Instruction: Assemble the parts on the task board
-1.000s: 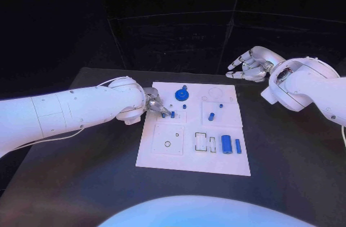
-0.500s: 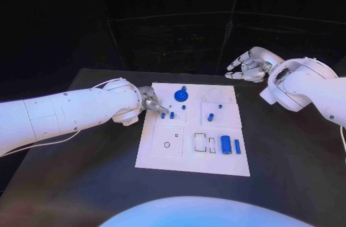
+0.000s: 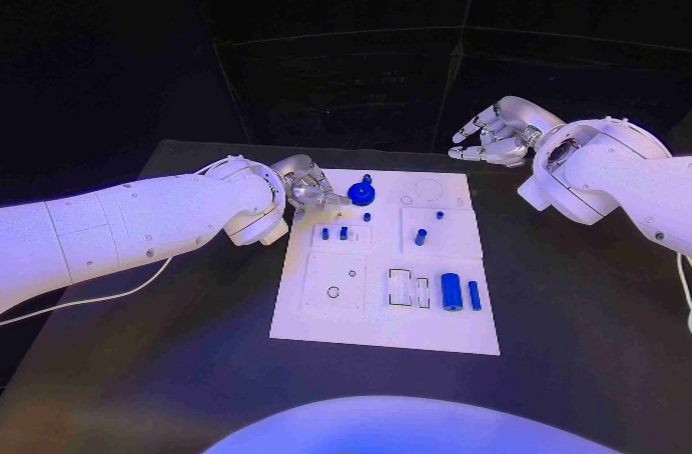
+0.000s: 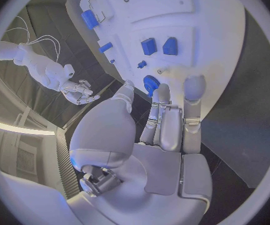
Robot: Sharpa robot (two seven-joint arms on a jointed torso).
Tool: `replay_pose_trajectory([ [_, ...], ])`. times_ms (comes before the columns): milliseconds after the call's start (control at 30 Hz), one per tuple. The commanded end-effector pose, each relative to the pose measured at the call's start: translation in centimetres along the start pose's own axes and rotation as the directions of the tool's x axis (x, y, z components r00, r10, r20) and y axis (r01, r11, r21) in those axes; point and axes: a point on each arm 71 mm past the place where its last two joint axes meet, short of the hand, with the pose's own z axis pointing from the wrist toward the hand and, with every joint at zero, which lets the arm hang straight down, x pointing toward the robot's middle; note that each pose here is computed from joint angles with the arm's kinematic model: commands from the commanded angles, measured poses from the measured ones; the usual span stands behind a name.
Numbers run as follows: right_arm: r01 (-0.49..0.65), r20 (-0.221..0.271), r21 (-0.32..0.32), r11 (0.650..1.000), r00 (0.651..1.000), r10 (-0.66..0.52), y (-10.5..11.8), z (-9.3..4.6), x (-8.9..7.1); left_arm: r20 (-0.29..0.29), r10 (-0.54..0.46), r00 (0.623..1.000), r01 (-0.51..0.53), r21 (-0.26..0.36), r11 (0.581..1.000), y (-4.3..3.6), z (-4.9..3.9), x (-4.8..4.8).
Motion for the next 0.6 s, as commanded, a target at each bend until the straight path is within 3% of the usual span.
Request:
replay_pose_trajectory([
  [33, 0.004, 0.000, -0.010, 1.000, 1.000, -0.004, 0.2, 0.0, -0.1, 0.006, -0.019, 1.000, 0.017, 0.159, 0.987, -1.48, 0.30, -0.04],
  [100, 0.003, -0.001, -0.012, 1.000, 1.000, -0.003, 0.2, 0.1, 0.0, 0.030, 0.082, 0.996, -0.087, 0.258, 0.962, -2.57, 0.62, 0.16],
  [267, 0.004, -0.002, -0.012, 1.000, 1.000, -0.004, 0.3, 0.1, 0.0, 0.061, 0.231, 0.971, -0.237, 0.371, 0.898, -4.24, 1.16, 0.92],
  [400, 0.004, -0.003, -0.012, 1.000, 1.000, -0.004, 0.3, 0.1, 0.0, 0.071, 0.347, 0.935, -0.344, 0.416, 0.842, -5.24, 1.71, 1.71],
  [600, 0.003, -0.006, -0.015, 1.000, 1.000, -0.003, 0.4, 0.2, 0.1, 0.054, 0.487, 0.871, -0.463, 0.420, 0.781, -6.08, 2.60, 2.80],
])
